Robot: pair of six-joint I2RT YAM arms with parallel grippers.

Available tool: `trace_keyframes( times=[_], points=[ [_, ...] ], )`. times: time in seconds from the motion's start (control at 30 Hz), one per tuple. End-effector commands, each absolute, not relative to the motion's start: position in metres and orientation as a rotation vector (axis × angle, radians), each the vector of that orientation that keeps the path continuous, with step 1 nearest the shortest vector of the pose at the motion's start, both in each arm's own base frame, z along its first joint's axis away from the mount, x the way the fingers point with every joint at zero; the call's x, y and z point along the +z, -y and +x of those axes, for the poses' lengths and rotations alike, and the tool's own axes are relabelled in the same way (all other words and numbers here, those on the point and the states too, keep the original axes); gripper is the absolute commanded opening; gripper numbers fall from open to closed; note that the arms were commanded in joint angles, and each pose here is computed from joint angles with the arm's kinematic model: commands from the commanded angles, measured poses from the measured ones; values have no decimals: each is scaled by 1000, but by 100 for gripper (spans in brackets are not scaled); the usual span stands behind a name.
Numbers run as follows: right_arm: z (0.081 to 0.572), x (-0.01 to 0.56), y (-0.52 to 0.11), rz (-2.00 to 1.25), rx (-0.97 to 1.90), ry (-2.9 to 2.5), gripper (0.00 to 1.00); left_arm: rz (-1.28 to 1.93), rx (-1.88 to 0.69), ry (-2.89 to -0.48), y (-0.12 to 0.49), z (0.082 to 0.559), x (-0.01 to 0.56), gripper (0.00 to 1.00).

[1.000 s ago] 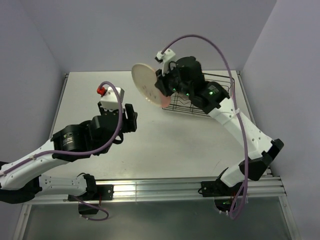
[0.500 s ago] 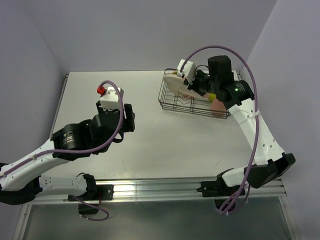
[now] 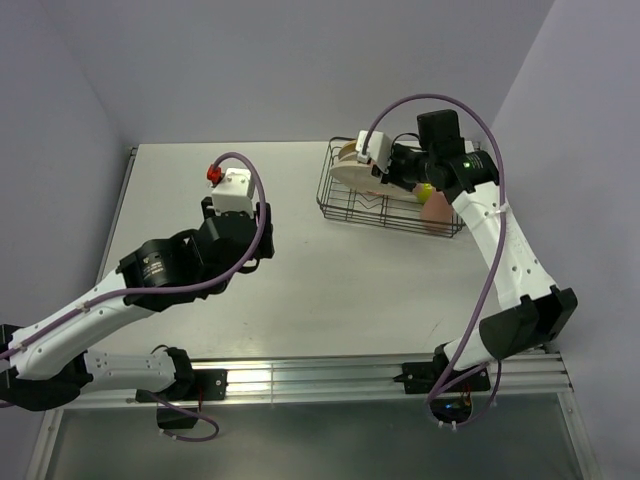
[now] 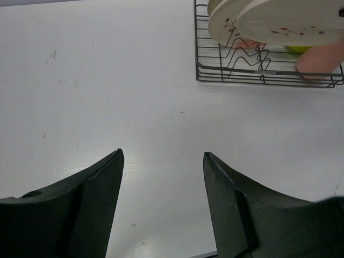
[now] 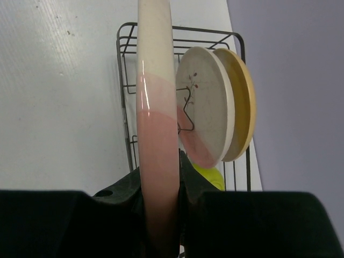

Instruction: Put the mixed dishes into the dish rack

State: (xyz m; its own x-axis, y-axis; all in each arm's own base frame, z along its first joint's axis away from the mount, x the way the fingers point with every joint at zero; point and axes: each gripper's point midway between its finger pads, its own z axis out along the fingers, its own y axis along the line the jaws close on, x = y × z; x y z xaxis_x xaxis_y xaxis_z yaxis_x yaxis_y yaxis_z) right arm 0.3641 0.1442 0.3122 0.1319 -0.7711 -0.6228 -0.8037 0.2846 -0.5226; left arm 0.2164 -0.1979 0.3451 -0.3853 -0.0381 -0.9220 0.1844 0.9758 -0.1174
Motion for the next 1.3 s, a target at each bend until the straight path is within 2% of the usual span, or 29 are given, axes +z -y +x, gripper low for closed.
trace_keyframes(
  times=[0.0,0.53,0.97,1.27],
  points=[
    [388,350,-148,-1454,-20,-1459,0,89,-270,-1944,197,218,357,66],
    [444,303,-156,-1472,36,-1538,0,54,-218,-1967,189,235,355,66],
    [450,316,-154,-1458,4,-1514,0,69,-201,-1979,192,248,350,75],
    [457,301,-148,-1457,9,-1548,0,56,-204,-1984,191,251,349,75]
  ],
)
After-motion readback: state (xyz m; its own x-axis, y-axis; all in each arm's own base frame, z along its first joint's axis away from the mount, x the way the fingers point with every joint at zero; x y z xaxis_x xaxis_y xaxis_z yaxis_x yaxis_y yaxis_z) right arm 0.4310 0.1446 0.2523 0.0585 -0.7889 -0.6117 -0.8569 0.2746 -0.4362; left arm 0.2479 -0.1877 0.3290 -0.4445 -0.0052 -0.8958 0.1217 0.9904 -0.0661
